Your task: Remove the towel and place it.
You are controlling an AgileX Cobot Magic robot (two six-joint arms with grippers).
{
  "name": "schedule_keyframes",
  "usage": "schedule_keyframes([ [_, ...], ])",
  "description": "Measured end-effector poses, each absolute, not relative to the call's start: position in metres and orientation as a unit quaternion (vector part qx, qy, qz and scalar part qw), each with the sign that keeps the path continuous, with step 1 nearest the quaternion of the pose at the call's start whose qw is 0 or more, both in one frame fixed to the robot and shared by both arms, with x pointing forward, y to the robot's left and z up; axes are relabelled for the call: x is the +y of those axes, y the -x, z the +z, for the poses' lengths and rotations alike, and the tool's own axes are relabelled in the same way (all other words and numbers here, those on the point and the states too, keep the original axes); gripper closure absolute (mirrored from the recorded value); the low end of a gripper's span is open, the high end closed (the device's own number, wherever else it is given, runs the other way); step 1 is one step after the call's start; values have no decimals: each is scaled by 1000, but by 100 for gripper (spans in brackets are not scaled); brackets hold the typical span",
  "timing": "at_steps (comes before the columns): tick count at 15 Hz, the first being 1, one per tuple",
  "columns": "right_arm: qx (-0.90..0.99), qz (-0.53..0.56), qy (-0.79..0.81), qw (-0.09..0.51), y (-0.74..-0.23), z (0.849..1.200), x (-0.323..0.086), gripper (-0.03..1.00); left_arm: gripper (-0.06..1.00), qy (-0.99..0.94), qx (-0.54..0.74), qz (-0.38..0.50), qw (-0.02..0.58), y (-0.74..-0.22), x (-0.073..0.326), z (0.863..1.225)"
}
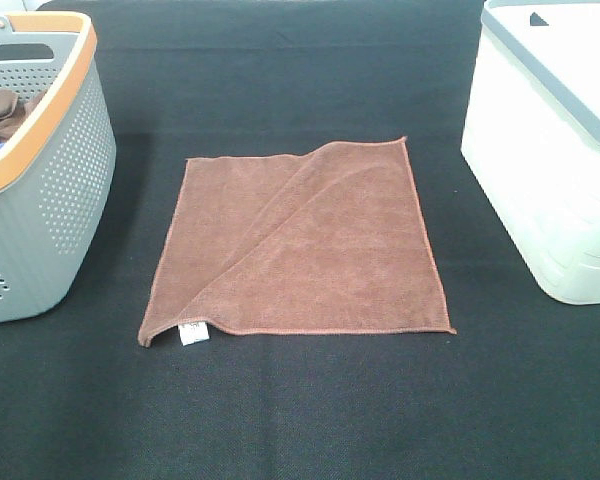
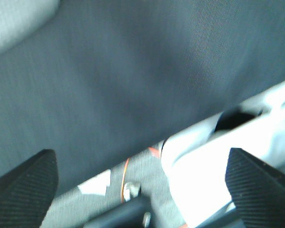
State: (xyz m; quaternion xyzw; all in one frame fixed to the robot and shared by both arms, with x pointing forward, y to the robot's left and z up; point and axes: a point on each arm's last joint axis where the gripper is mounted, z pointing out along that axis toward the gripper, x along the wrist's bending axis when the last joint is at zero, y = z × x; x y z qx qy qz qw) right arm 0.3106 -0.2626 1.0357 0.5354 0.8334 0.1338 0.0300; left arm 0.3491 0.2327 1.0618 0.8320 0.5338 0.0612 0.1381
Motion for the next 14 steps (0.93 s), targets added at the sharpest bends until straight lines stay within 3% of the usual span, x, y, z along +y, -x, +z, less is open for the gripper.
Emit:
schedule_keyframes([
  [2,821,206,-525,88,-295,1042,-268,7,4,-833,529,65,146,-323,249,1030],
  [4,802,279,-508,147,-274,1047,-275,7,4,-825,492,111,254,-309,254,1039],
  [10,775,353,-481,208,-246,1046,-285,7,4,-839,410,163,319,-286,266,1046],
  [14,784,354,-465,209,-246,1046,-284,7,4,-847,391,151,326,-282,264,1046],
])
